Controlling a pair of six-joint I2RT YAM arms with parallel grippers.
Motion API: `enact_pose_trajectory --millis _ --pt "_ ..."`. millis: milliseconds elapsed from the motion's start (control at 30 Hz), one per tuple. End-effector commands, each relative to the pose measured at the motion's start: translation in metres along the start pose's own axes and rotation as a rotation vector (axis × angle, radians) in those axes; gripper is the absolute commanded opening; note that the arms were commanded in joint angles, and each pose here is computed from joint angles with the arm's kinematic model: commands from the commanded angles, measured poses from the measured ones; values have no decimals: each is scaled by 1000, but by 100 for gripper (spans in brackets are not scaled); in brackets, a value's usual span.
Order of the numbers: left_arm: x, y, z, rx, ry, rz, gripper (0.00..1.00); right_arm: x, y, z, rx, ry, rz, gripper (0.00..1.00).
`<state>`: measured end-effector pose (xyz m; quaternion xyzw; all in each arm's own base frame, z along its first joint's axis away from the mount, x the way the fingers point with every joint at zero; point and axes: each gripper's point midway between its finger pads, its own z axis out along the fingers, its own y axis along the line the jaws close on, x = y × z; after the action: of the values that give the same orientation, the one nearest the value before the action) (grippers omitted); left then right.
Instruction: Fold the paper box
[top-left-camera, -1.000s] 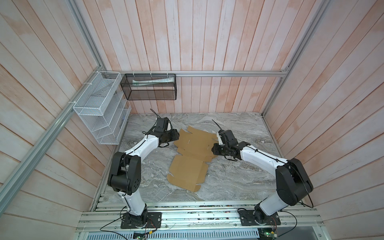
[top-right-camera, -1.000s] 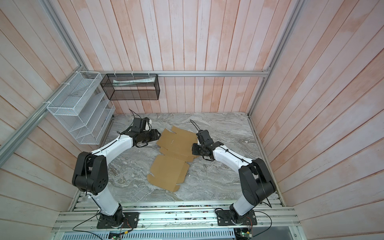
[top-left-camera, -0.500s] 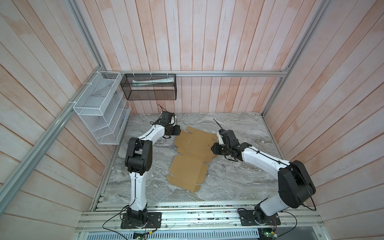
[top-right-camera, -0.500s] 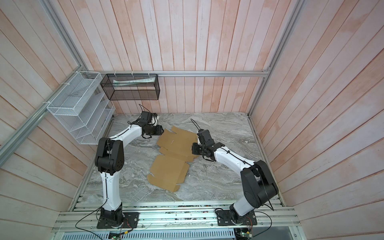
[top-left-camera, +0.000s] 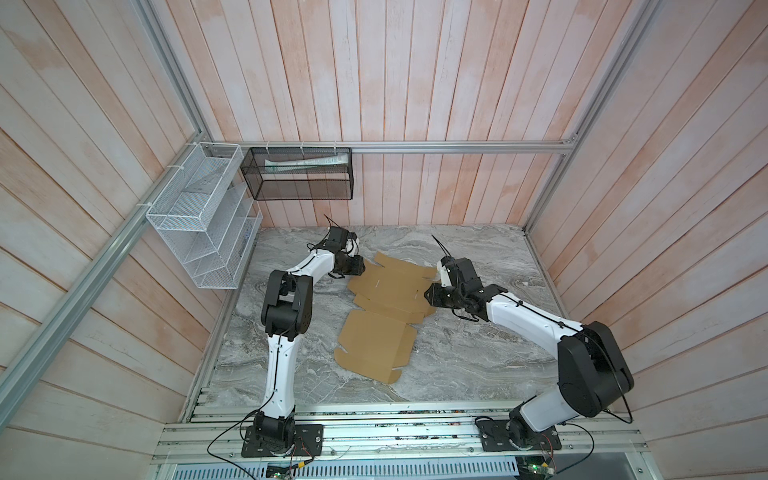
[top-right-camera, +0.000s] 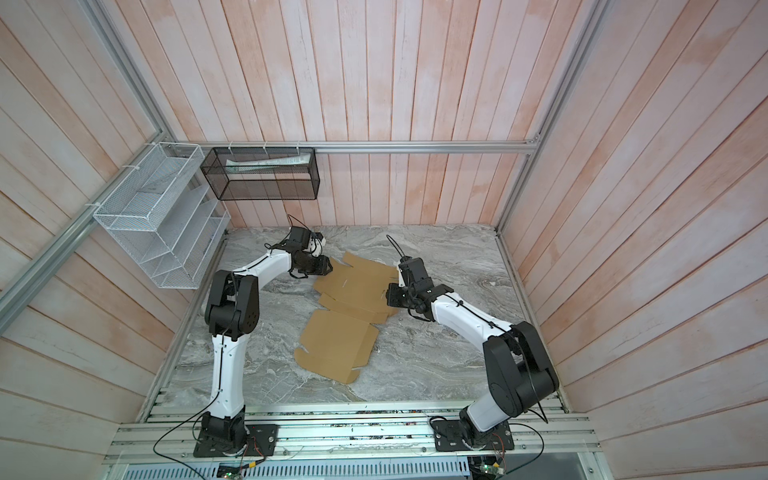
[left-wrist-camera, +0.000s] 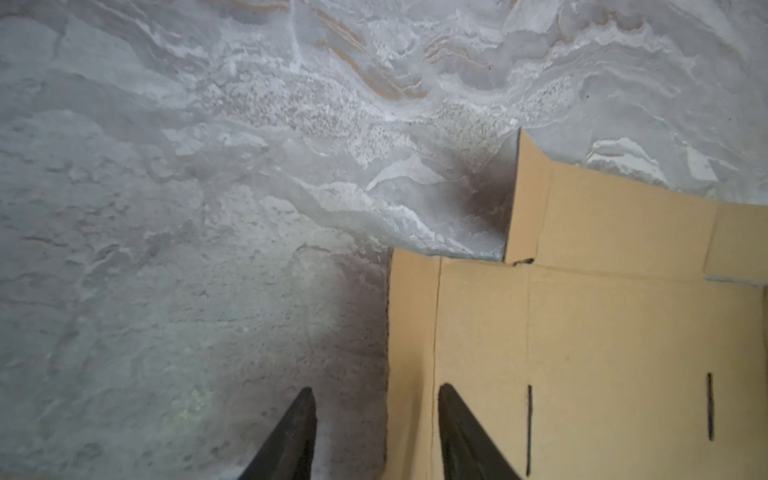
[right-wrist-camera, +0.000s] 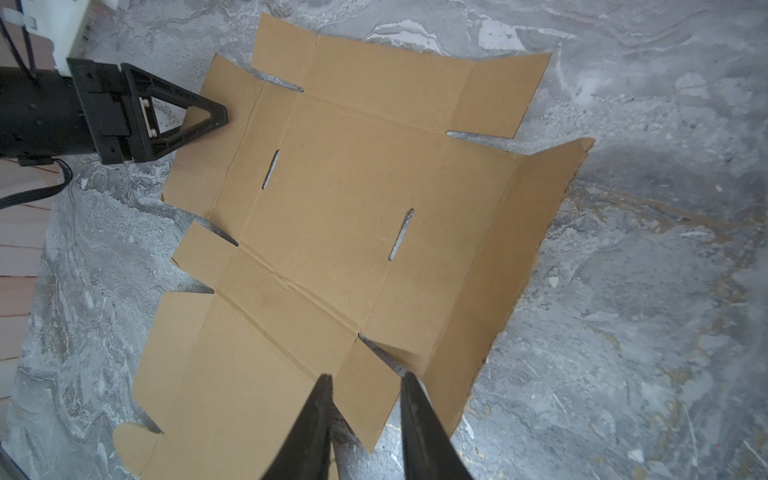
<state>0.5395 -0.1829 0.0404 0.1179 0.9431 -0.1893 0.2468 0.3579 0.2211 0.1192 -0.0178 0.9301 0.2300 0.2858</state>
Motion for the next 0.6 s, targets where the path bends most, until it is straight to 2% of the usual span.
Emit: enact_pose_trajectory --millis 0,133,467,567 --pt "4 -9 7 37 15 19 44 1 0 7 -15 14 -14 30" --pt "7 -8 9 39 17 9 32 2 0 10 -17 19 -15 30" --pt "4 -12 1 48 -15 20 14 -2 1 6 -34 10 -8 30" --pt "0 -14 -5 57 -38 -11 9 -3 1 5 -42 5 1 30"
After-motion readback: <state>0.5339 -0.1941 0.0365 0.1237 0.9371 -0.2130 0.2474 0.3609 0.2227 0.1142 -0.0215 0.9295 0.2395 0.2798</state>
